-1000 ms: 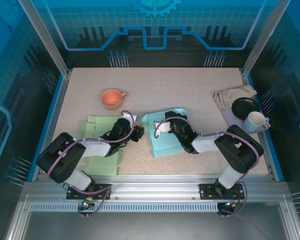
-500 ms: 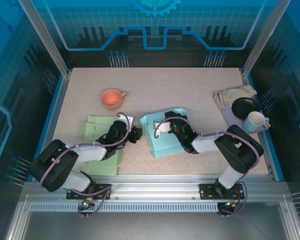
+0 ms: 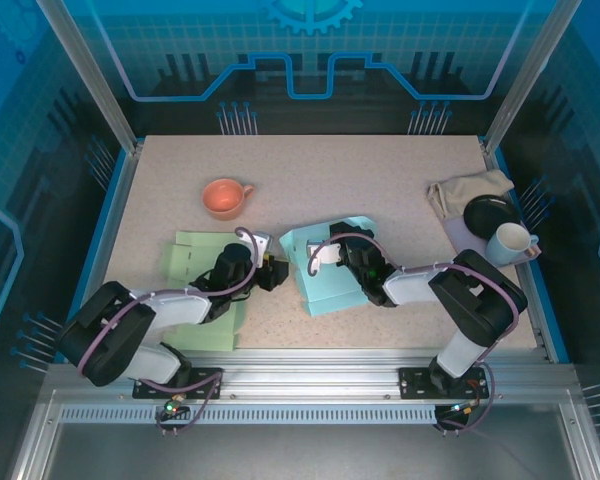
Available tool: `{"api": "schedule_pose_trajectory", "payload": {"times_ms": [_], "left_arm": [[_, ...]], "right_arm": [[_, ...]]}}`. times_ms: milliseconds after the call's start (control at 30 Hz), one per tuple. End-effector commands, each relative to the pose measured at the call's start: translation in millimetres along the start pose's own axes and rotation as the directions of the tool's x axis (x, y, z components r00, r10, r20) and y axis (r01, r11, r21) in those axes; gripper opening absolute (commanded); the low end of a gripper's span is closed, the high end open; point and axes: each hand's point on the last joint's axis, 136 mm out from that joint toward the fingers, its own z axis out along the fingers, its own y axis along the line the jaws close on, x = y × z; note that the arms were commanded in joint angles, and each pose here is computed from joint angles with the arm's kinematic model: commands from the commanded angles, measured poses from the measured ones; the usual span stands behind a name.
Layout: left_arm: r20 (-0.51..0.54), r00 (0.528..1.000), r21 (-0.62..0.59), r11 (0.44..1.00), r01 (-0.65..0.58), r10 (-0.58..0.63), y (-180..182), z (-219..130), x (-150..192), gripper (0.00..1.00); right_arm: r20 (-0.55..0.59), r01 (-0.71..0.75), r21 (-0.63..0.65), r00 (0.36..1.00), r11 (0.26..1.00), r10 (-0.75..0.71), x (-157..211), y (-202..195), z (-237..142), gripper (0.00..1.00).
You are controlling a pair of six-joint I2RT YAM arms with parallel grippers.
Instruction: Fold the paper box
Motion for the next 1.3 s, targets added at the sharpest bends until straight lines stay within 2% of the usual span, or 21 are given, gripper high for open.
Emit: {"api": "schedule_pose_trajectory", "payload": {"times_ms": [0,300,500,633,933,1267], "left_arm": [[0.002,1.0,0.04,0.999,-0.015,0.015,-6,5,-1,0.52],[-0.004,1.0,-0.019,1.0,-0.021,0.021,2,16,-11,0.53],[0.035,0.999,0.005,0.999,-0.032,0.032,-3,-4,-13,0.52],[0.076,0.997,-0.054,0.999,-0.007,0.011,8,-21,-13,0.53],[0.07,0.997,-0.097,0.995,0.022,-0.015,17,-22,-7,0.53],[0.05,0.998,0.006,1.0,0.023,-0.023,-4,-2,-18,0.53]], "right_arm": [[0.007,-0.003,-0.046,1.0,0.999,0.004,-1,9,2,0.0],[0.01,-0.001,-0.054,1.0,0.999,0.002,-2,11,2,0.0],[0.008,0.0,-0.057,1.0,0.998,0.001,-1,11,2,0.0],[0.007,0.0,-0.059,1.0,0.998,0.001,-1,11,3,0.0],[0.004,0.0,-0.061,1.0,0.998,0.001,0,11,2,0.0],[0.005,-0.005,-0.065,1.0,0.998,0.005,-1,11,1,0.0]]}}
